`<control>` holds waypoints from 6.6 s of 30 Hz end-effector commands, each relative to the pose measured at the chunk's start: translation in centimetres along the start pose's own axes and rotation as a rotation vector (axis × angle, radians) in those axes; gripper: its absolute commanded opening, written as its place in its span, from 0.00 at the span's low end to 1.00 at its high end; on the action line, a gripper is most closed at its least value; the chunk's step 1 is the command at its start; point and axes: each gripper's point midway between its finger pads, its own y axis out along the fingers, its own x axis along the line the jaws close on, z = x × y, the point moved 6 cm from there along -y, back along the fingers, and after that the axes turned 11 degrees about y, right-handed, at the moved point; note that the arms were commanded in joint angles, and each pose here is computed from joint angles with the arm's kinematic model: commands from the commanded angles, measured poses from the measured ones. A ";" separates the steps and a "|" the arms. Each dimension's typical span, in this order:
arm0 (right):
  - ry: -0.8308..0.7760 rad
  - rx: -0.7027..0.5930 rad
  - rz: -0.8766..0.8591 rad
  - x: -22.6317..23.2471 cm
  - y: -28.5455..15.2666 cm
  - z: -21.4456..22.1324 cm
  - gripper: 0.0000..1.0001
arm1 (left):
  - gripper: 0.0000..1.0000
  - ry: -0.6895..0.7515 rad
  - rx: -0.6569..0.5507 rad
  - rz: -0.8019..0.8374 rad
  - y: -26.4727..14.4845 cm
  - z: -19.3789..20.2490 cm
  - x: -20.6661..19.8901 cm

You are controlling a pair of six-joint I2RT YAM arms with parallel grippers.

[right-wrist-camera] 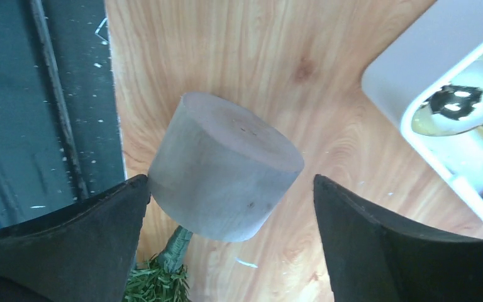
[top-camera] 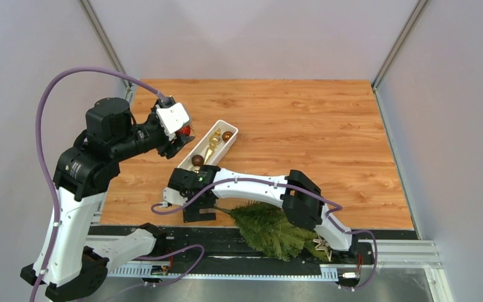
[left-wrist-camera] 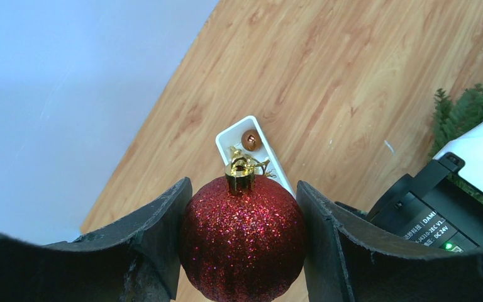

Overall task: Decorate the small christmas tree
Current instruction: Adjust the Christmas tree at the center of the board, then place the decoration item in the storage box, then pick up the Christmas tree at the center of the board, then place the christmas tree at the center of the board.

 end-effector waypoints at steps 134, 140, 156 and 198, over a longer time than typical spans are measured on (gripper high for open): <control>0.542 -1.622 0.167 -5.4 -53.1 10.4 1.00 | 0.00 -0.354 -0.657 -0.088 14.3 0.4 -5.9; 0.387 -1.468 -0.160 -3.5 -48.2 8.4 0.96 | 0.00 -0.350 -0.775 -0.206 12.4 -2.3 -2.0; 0.832 -1.578 0.136 -10.4 -41.0 5.8 0.79 | 0.00 -0.362 -0.857 -0.155 11.2 -4.3 -1.3; 0.584 -1.565 0.191 -11.5 -30.6 3.2 0.00 | 0.24 -0.233 -0.738 -0.142 13.7 -0.1 -5.2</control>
